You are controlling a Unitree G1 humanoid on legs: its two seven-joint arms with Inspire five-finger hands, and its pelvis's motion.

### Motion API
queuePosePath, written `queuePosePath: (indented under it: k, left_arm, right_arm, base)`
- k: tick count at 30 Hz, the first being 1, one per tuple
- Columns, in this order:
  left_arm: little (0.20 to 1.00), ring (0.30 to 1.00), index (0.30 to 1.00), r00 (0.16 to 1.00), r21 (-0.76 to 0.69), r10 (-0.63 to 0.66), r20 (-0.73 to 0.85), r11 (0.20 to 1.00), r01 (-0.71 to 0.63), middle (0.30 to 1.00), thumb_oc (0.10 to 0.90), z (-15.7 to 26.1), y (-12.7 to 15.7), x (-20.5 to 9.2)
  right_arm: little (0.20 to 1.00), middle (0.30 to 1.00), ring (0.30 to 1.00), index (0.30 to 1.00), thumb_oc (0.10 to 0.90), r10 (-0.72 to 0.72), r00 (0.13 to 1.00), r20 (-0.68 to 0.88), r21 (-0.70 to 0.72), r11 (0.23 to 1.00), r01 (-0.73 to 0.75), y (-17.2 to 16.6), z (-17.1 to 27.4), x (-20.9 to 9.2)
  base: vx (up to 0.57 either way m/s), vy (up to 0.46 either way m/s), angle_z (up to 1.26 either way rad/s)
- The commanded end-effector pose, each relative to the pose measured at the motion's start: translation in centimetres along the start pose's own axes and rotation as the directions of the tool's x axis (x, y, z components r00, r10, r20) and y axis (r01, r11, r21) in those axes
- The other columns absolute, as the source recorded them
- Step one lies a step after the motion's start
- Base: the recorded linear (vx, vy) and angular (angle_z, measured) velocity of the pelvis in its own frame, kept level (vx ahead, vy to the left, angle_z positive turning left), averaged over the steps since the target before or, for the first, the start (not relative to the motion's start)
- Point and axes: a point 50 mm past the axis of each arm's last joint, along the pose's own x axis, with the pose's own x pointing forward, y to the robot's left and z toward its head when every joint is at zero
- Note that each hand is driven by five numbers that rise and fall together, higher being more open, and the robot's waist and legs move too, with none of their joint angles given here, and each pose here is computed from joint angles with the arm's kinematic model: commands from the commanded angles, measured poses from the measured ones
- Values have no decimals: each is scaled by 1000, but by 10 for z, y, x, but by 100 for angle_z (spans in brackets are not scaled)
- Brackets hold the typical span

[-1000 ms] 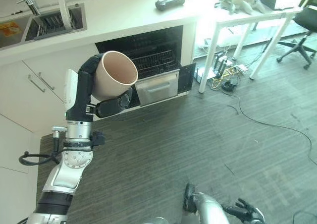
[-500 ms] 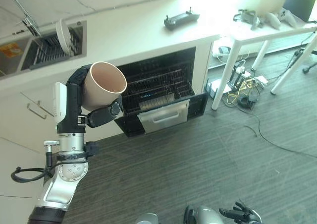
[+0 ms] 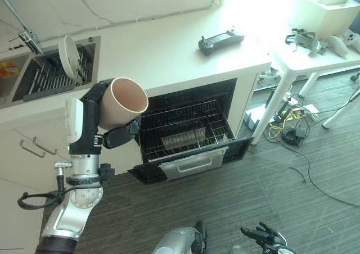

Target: Place the dishes in the dishwasher.

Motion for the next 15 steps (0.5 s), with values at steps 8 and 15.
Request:
queuePosePath:
  k: [8,15]
  left_arm:
    - [300,300,300,949,-76,253,187,967,-243,300,400,31,49,50]
    - [300,300,300,944,-90,289,161,957,-278,300,400,37,52,44]
  right_arm:
    - [900,900,900,900,800,-64,998,-17,-33,997,64,-28,-1,-2]
    - [900,900,900,900,800,-88,996,-20,-54,995,87,-31,1,-2]
  base:
    - [109,-453,63]
    - [64,-570,35]
